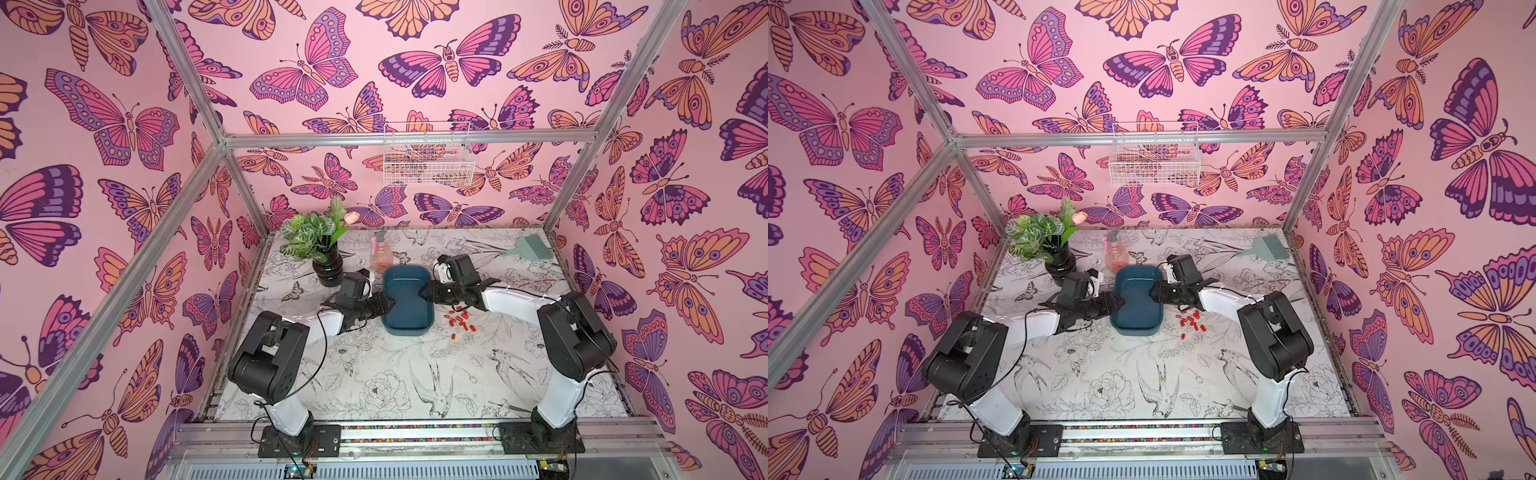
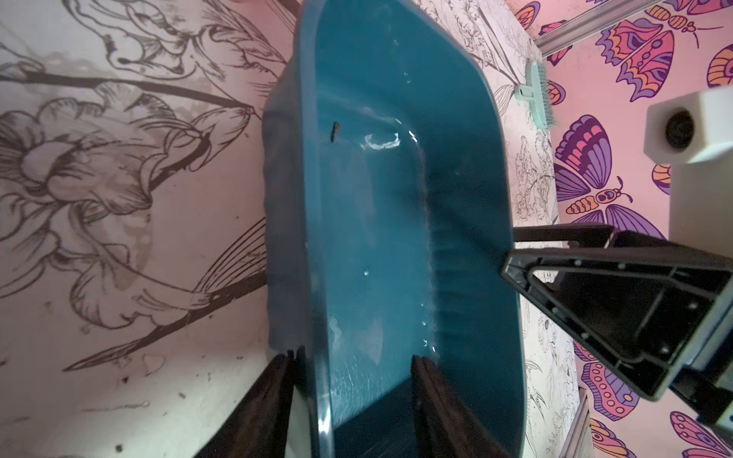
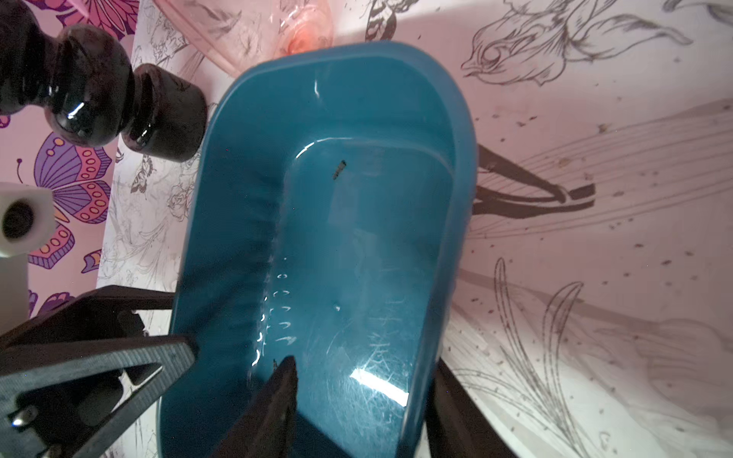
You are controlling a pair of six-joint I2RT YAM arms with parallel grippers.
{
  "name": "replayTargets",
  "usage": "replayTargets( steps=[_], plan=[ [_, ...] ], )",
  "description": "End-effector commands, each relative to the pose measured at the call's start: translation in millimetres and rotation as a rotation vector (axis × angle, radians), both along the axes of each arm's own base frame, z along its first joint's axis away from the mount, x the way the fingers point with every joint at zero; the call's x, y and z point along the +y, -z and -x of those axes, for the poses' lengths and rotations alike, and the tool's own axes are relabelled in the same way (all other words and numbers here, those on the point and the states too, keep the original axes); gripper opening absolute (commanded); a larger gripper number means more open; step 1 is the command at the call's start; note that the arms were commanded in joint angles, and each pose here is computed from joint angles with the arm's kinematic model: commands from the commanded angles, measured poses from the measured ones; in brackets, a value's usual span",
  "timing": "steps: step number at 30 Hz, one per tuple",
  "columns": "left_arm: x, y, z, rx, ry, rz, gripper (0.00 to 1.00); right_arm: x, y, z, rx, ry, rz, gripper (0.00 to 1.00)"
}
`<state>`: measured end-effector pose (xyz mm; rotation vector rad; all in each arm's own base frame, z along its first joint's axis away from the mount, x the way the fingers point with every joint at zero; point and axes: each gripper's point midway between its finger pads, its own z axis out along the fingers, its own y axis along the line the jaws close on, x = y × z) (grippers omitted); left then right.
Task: Take the screw protection sleeves out of the storage box
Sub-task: Move the storage box to the center of the board.
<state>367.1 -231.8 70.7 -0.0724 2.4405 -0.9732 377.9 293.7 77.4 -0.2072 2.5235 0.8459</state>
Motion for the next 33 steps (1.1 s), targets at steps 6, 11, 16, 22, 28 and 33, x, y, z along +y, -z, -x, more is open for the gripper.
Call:
replayTargets(
  steps=[6, 11, 16, 22, 28, 33],
  plan=[
    [-28.1, -8.7, -5.2, -0.068, 0.095, 0.02, 0.52, 4.3, 7.5, -9.2, 0.016, -0.039, 0.006, 0.54],
    [-28.8, -9.0, -5.0, -0.074, 0.096, 0.012, 0.52, 5.9, 7.1, -10.4, 0.013, -0.044, 0.001, 0.54],
    [-31.7, -8.3, -8.8, -0.08, 0.103, 0.009, 0.58, 2.4, 3.7, -7.1, 0.007, -0.036, 0.0, 0.55],
    [-32.4, -15.5, -11.3, -0.119, 0.099, -0.011, 0.71, -5.9, -5.8, -5.5, -0.017, -0.021, 0.034, 0.74],
    [-6.8, -41.8, -6.6, -0.217, 0.022, -0.088, 0.76, -24.6, -36.3, -3.1, -0.107, 0.006, 0.094, 0.89],
    [30.2, -77.0, 4.1, -0.313, -0.08, -0.177, 0.76, -51.3, -60.4, 4.2, -0.202, 0.055, 0.161, 0.93]
  ],
)
